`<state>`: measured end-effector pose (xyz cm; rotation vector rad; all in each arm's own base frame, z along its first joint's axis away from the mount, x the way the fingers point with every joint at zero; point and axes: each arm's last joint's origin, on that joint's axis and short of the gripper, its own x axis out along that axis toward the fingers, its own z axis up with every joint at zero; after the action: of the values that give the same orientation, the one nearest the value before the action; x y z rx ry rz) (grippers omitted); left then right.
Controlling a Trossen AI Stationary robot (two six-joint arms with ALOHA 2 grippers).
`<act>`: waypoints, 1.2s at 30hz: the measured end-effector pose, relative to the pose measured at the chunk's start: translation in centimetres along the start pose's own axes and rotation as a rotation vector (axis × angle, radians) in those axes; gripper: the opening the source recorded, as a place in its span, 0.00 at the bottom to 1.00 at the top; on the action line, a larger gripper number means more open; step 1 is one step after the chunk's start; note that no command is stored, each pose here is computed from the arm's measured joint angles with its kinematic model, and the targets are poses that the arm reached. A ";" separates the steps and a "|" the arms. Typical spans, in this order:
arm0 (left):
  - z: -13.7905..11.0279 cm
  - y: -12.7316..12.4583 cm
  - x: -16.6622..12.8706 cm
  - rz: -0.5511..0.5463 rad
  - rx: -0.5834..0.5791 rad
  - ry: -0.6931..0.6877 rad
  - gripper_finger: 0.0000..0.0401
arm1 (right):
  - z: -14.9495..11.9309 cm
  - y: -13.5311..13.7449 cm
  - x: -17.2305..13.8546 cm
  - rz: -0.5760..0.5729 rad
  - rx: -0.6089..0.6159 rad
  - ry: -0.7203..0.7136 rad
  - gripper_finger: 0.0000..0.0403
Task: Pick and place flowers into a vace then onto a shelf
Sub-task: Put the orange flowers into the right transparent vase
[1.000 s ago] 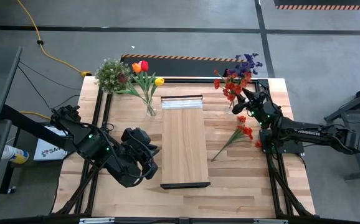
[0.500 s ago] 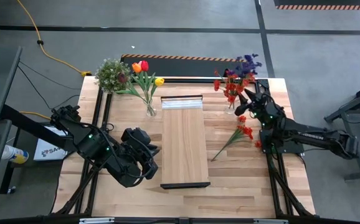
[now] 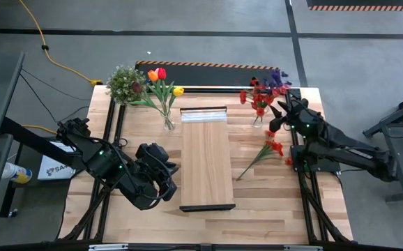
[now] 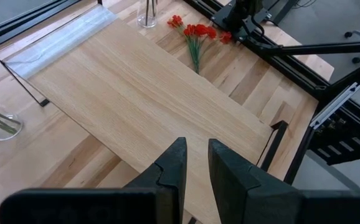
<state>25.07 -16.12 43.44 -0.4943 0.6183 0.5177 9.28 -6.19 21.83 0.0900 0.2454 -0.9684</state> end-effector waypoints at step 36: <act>0.4 -0.6 0.0 -0.046 -0.027 -0.049 0.25 | 3.7 0.4 -2.8 0.302 0.137 0.081 0.41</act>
<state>25.57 -16.41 43.88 -0.5187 0.5529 0.4939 8.71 -4.39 26.13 0.2843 0.2326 -0.6802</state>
